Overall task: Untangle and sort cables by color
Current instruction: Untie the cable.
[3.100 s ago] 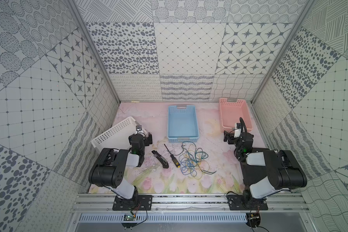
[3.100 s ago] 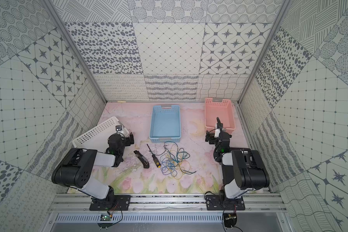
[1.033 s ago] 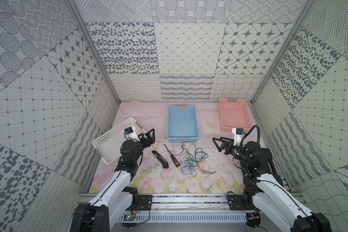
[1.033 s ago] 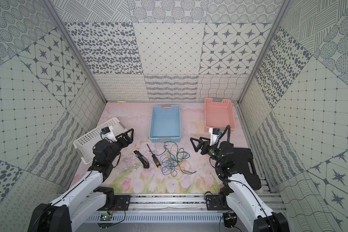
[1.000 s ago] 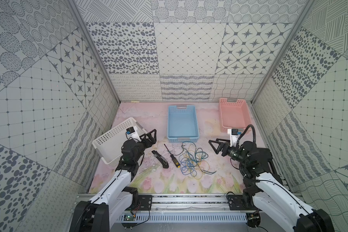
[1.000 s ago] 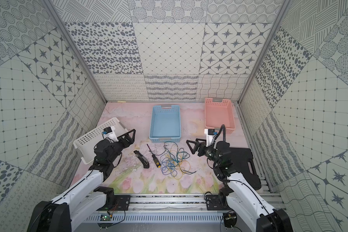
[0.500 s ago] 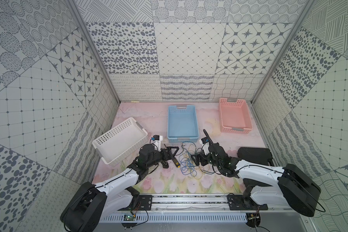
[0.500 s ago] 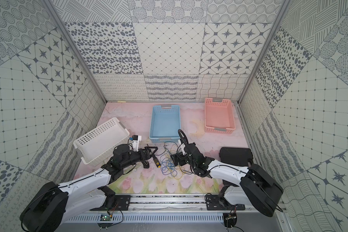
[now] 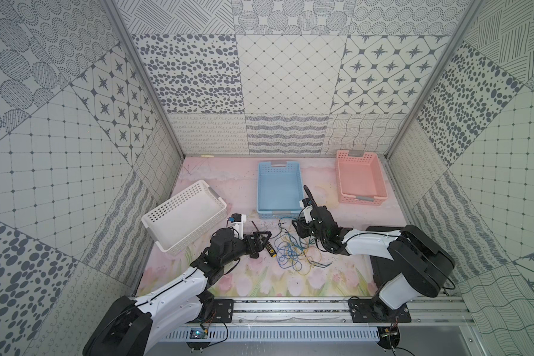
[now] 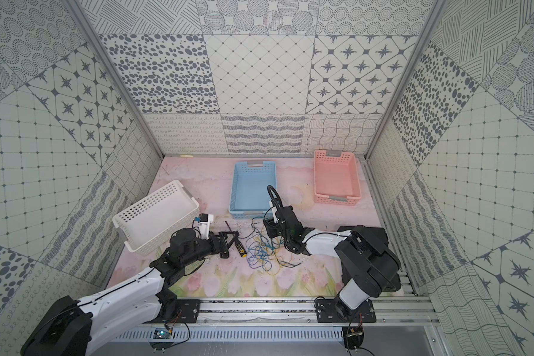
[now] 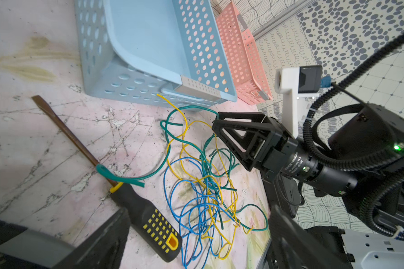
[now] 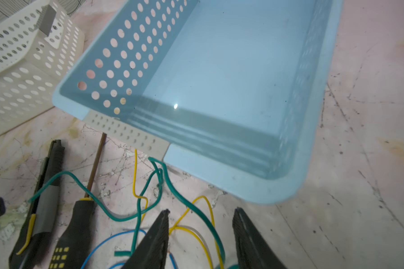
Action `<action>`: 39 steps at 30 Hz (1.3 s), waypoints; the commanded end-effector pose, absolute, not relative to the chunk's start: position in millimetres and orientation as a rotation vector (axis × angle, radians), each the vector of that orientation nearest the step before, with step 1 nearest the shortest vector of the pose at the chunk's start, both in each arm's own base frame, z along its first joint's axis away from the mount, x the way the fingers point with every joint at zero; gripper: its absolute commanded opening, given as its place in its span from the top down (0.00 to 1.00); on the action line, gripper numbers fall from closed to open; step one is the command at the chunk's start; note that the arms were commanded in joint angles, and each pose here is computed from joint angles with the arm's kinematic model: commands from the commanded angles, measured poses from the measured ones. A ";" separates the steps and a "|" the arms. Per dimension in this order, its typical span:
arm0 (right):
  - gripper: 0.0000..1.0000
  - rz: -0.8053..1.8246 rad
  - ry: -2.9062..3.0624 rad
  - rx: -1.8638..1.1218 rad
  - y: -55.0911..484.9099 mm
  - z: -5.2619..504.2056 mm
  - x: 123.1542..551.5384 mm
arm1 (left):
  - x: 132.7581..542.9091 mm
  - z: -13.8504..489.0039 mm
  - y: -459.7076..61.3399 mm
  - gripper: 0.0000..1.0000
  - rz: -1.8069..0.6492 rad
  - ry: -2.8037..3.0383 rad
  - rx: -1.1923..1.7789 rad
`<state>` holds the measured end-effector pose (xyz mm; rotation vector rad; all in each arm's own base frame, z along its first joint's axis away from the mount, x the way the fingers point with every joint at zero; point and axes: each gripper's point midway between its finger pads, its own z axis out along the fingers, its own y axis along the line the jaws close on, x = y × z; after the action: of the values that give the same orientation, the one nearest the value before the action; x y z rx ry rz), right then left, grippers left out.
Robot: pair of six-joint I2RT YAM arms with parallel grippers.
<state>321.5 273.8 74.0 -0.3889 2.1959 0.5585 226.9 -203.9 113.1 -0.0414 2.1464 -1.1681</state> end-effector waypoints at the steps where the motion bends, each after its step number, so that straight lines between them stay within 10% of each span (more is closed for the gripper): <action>1: 0.61 0.582 2.138 -0.379 283.0 86.9 334.9 | 225.4 110.6 -202.0 0.05 -1.148 2.147 -0.028; 12: 1.00 0.580 2.151 -0.424 284.1 83.4 332.2 | 223.4 113.3 -205.6 0.05 -1.191 2.139 -0.028; 39: 1.00 0.830 1.718 -0.406 232.2 248.0 245.7 | 190.3 161.5 -322.1 0.21 -1.515 1.968 0.333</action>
<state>250.7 228.6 250.3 -0.3953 1.7235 0.7886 191.6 -293.9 110.7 0.2198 2.2412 -1.3333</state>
